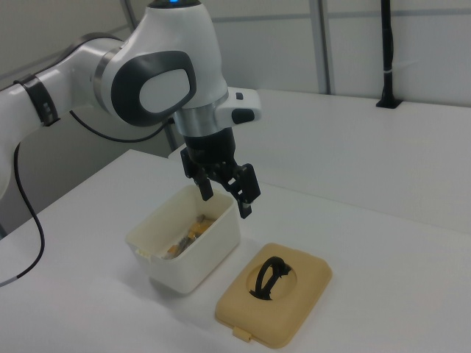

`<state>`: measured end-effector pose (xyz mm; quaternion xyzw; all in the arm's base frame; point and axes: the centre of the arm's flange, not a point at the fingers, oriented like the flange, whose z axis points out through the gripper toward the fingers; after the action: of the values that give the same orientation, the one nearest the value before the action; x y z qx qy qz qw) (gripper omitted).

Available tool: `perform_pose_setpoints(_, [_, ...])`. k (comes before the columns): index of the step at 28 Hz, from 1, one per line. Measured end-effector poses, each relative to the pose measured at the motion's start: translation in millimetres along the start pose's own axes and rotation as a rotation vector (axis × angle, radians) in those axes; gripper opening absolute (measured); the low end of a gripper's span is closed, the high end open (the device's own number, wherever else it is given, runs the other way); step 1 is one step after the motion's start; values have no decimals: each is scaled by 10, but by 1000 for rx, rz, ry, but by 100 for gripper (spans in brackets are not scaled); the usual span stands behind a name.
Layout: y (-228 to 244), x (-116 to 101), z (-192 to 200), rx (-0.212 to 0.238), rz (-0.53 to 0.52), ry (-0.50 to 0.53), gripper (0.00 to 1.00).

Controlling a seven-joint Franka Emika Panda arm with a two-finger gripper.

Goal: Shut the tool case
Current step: 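Lower the open gripper down onto the black handle of the tan lid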

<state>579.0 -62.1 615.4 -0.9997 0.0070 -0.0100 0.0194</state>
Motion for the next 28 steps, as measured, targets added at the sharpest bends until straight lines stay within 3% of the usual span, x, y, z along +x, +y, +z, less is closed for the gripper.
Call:
perform_pose_setpoints(11, [-9, 31, 83, 1, -11, -15, 100])
perform_pose_setpoints(28, [-4, 553, 990, -13, -14, -27, 100])
